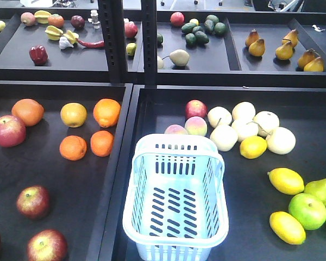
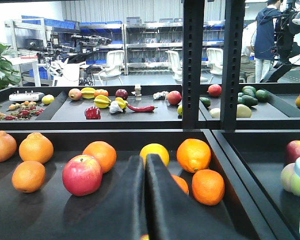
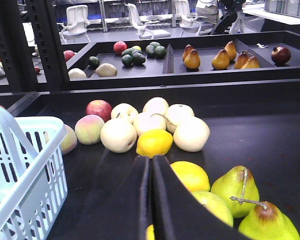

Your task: Pick three apples into basket with both arms

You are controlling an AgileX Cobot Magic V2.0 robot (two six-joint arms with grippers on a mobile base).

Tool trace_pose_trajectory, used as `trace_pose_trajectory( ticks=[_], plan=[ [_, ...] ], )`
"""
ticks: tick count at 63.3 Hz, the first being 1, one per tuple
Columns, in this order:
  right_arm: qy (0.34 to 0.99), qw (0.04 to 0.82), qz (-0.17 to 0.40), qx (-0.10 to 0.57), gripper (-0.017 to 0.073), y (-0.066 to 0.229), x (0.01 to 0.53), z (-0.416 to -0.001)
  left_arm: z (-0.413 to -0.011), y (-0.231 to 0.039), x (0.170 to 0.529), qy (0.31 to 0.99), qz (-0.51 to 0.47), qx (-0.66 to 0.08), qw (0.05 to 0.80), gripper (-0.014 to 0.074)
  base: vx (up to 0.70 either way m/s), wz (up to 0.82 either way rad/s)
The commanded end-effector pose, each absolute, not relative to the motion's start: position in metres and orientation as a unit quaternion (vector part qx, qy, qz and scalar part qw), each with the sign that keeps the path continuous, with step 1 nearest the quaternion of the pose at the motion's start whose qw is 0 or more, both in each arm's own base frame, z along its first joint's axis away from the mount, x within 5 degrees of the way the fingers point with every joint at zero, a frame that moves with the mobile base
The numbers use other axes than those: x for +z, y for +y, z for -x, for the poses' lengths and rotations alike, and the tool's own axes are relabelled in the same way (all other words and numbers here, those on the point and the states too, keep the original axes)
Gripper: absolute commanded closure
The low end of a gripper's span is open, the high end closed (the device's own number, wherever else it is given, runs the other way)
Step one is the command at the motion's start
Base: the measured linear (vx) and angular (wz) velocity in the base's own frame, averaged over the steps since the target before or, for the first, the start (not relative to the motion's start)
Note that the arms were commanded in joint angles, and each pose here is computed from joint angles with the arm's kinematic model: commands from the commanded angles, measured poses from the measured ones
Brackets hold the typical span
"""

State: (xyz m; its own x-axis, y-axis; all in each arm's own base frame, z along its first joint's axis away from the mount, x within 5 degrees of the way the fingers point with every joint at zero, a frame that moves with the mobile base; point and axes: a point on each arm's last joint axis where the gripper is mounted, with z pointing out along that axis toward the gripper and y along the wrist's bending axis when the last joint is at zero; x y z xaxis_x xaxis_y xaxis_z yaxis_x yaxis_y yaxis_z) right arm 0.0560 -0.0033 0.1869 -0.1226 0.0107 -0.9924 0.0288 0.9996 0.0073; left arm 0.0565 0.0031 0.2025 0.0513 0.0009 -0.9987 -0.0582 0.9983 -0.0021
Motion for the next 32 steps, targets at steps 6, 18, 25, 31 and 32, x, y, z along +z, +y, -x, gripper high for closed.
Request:
trace_pose_trajectory(
  ticks=[6, 18, 25, 31, 32],
  plan=[
    [0.726, 0.688, -0.002, -0.006, 0.0564, -0.002, 0.189, -0.056, -0.054, 0.005, 0.22, 0.638, 0.085, -0.038, 0.764, 0.0599, 0.0, 0.0],
    [0.726, 0.688, -0.002, -0.006, 0.0564, -0.002, 0.189, -0.056, -0.052, 0.008, 0.228, 0.602, 0.144, -0.094, 0.78, 0.0599, 0.0, 0.0],
    [0.726, 0.688, -0.002, -0.006, 0.0564, -0.002, 0.189, -0.056, -0.05, 0.009, 0.236, 0.583, 0.14, -0.086, 0.796, 0.0599, 0.0, 0.0],
    [0.726, 0.688, -0.002, -0.006, 0.0564, -0.002, 0.189, -0.056, -0.046, 0.008, 0.251, 0.571, 0.118, -0.071, 0.809, 0.0599, 0.0, 0.0],
    [0.726, 0.688, -0.002, -0.006, 0.0564, -0.002, 0.189, -0.056, -0.045, 0.007, 0.254, 0.57, 0.114, -0.069, 0.811, 0.0599, 0.0, 0.0]
  ],
)
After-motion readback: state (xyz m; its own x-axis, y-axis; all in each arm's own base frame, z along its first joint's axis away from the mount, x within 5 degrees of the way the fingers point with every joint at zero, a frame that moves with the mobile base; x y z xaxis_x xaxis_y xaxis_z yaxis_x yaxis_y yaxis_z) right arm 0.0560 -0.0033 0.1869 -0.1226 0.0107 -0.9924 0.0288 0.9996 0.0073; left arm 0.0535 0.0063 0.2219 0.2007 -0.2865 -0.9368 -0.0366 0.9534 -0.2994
